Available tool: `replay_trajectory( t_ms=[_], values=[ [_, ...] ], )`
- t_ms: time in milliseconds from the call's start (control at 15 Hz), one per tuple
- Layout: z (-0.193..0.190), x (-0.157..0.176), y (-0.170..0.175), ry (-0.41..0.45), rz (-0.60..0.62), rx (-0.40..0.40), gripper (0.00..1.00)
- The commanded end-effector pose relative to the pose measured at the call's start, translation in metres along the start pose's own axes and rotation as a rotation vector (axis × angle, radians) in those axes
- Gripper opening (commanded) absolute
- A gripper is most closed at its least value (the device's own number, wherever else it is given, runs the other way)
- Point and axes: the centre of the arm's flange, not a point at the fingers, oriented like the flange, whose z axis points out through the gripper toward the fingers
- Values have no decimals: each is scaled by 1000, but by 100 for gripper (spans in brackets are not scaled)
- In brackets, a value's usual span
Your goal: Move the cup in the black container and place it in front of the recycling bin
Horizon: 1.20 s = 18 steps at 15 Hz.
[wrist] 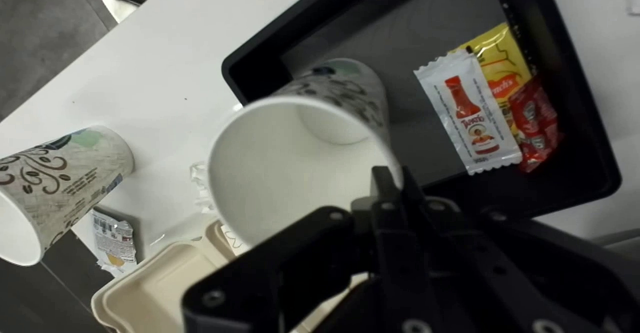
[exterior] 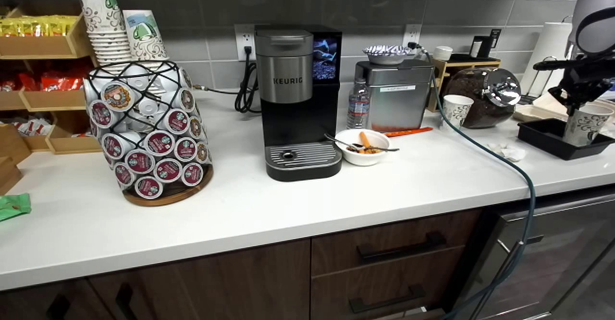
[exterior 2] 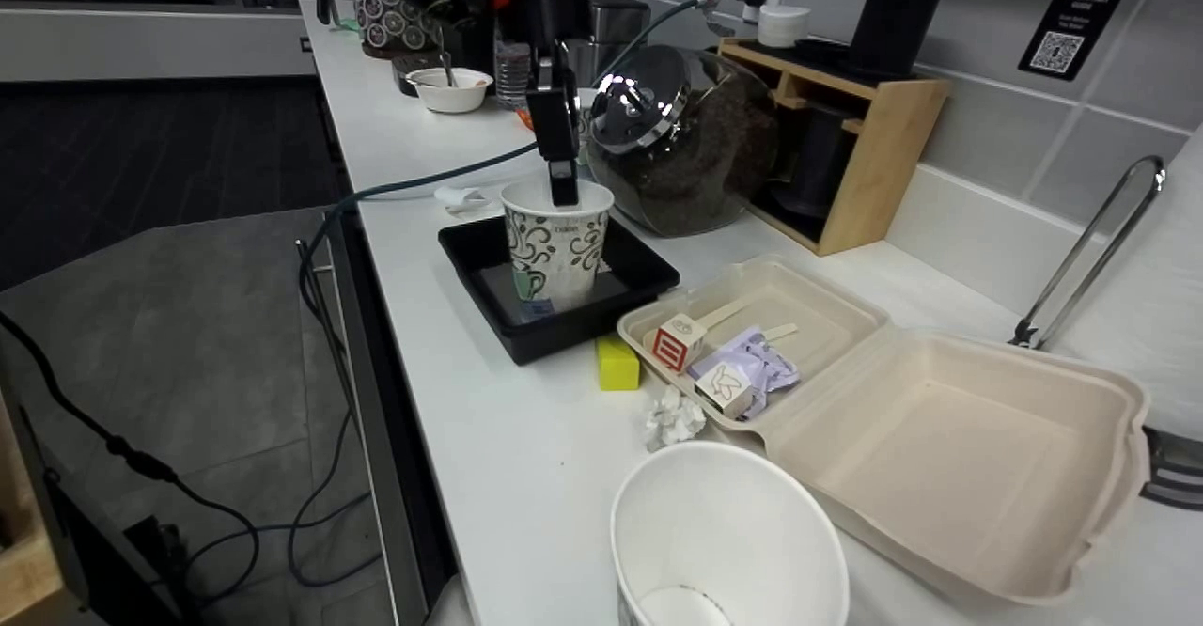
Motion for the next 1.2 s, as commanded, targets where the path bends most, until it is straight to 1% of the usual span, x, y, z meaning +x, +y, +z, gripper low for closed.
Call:
replay_trajectory(
  t_ms=[0,133,267,333,400,600,667,800,867,933,1133],
  values=[
    [-27,-7,8,28,-11,-12,0],
    [-57,-19,10,39,-24,-5,1],
    [-94,-36,2,56,-97,68,1],
    [-115,-46,-7,74,-156,117,1],
    [-134,-54,-18,95,-199,146,1],
    [-188,-79,-53,186,-355,203,1],
    [-205,-89,-63,204,-408,227,1],
    [-225,-109,-84,225,-518,259,1],
    [-216,-87,-79,245,-431,230,1],
    [-224,-93,-85,255,-448,239,4],
    [-221,-90,-81,251,-436,234,4]
  ],
)
